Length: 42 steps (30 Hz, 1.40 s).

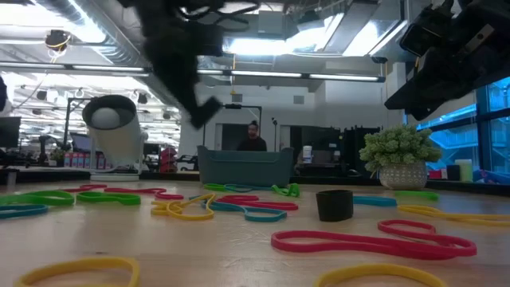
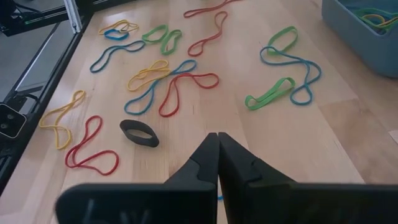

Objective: Pick and place rubber bands into bin
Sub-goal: Put the black rubber band into the blue bin, then put the blue rubber band into the blue bin

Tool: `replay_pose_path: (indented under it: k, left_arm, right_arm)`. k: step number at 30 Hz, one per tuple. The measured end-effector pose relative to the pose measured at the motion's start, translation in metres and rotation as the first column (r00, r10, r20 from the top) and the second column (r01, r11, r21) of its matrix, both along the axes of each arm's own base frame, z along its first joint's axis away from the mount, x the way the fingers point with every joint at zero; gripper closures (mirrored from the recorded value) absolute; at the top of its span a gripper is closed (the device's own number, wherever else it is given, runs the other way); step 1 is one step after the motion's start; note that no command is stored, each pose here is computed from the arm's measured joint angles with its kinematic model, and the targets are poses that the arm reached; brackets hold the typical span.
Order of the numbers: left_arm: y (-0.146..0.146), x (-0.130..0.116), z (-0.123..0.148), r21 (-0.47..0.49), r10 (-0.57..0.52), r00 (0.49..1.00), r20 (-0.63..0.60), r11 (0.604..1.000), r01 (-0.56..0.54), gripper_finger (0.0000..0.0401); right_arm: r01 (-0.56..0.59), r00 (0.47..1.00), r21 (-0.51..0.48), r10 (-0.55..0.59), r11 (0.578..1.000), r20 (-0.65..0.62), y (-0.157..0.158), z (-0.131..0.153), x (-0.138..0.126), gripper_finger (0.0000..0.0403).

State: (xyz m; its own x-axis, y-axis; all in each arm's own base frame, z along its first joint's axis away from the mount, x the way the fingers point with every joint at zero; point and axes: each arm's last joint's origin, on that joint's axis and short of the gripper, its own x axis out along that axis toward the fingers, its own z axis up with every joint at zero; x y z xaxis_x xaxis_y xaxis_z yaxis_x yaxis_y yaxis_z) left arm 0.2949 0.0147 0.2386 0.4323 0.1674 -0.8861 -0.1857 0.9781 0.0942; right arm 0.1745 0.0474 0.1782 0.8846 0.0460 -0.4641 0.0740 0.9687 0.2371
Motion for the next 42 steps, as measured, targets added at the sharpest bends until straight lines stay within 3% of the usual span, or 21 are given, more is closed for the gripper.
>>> replay_pose_path:
  k: [4,9,15,19,24,29,36,42]
  left_arm:
    - [0.042,0.021,0.019,0.091,0.033,0.999,0.037,0.995,-0.036,0.0398]
    - [0.099,0.047,0.023,0.107,0.164,0.985,0.050,0.980,-0.169,0.0398]
    - [0.157,0.063,-0.001,0.017,0.263,0.965,-0.016,0.965,-0.263,0.0398]
    - [0.182,0.062,-0.023,-0.056,0.352,0.933,-0.073,0.933,-0.356,0.0398]
    - [0.194,0.055,-0.042,-0.116,0.442,0.883,-0.157,0.880,-0.461,0.0392]
    - [0.195,0.049,-0.046,-0.121,0.452,0.865,-0.216,0.867,-0.483,0.0365]
    - [0.196,0.048,-0.046,-0.079,0.466,0.856,-0.222,0.867,-0.493,0.0312]
    - [0.194,0.045,-0.035,-0.061,0.404,0.889,-0.217,0.903,-0.425,0.0288]
  right_arm:
    - [-0.012,1.000,-0.023,0.012,1.000,0.002,0.000,0.000,0.000,0.0397]
    - [-0.023,1.000,-0.047,0.023,0.999,0.003,0.000,0.000,0.000,0.0397]
    - [-0.022,1.000,-0.048,0.022,0.999,0.002,-0.001,0.000,0.000,0.0397]
    - [-0.023,1.000,-0.050,0.023,0.999,-0.002,-0.001,0.000,0.000,0.0397]
    - [-0.022,1.000,-0.049,0.021,0.999,-0.009,-0.001,-0.001,0.000,0.0397]
    - [-0.021,1.000,-0.050,0.021,0.999,-0.015,-0.001,-0.001,-0.001,0.0397]
    - [-0.020,1.000,-0.048,0.020,0.999,-0.015,-0.001,-0.001,-0.001,0.0397]
    - [-0.021,1.000,-0.048,0.020,0.999,-0.015,-0.001,-0.001,-0.001,0.0397]
